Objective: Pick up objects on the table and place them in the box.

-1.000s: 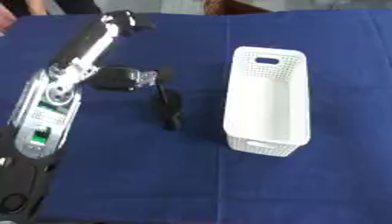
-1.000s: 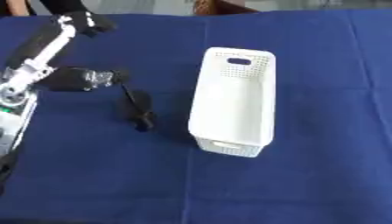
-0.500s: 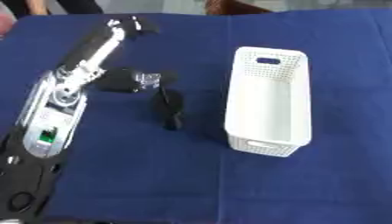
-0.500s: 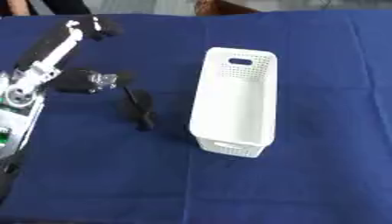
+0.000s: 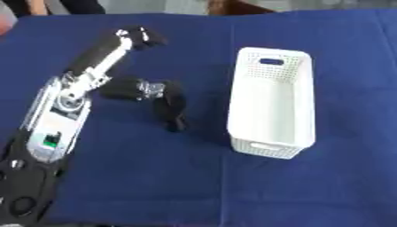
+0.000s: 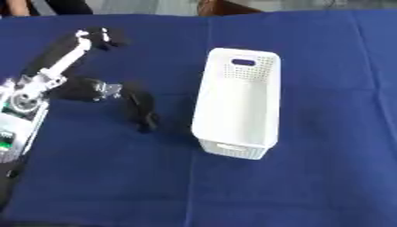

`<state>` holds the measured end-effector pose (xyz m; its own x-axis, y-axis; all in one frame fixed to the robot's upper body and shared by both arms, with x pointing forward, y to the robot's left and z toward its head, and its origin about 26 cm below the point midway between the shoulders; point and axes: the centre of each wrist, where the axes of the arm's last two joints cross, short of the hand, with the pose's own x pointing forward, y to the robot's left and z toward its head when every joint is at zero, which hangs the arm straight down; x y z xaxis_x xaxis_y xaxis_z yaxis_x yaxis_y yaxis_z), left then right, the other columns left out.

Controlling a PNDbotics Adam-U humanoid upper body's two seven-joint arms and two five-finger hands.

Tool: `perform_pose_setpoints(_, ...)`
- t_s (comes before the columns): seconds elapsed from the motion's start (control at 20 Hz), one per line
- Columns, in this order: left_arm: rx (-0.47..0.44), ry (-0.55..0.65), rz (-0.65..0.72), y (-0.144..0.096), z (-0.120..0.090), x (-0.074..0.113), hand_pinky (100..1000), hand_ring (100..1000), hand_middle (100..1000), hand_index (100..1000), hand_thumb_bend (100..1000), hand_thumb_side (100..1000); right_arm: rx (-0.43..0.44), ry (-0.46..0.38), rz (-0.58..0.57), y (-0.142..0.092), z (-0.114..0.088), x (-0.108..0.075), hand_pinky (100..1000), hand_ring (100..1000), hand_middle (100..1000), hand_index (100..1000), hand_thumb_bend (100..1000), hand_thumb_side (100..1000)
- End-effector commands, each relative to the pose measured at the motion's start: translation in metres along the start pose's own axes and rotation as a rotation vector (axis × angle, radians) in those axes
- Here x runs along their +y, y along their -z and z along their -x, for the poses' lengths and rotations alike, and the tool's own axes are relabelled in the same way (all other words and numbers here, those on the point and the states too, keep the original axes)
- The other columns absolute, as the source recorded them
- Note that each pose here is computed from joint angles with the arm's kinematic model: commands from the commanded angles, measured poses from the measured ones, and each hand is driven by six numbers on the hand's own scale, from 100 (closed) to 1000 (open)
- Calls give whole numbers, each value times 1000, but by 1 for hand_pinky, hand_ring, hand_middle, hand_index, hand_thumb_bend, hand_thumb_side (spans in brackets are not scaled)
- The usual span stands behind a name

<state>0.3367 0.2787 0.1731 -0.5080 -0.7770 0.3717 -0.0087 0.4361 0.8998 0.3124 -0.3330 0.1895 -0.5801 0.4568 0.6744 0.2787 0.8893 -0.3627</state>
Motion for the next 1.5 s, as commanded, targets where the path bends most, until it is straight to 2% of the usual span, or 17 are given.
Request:
perform_pose_setpoints(0.05, -7, 27, -6, 1, 0, 2, 766, 757, 766, 833, 886, 712, -24, -13, 3, 5, -5, -5, 598, 707, 812, 942, 100, 796)
perform_pose_setpoints(1.0, -4, 3, 17, 3, 2, -16, 772, 755, 763, 830, 886, 734, -29, -10, 1, 5, -6, -5, 599, 708, 813, 943, 100, 798)
perform_pose_setpoints(1.5, -28, -19, 69, 4, 4, -29, 780, 758, 764, 826, 839, 753, -31, -10, -1, 6, -7, -5, 600, 709, 813, 943, 100, 797)
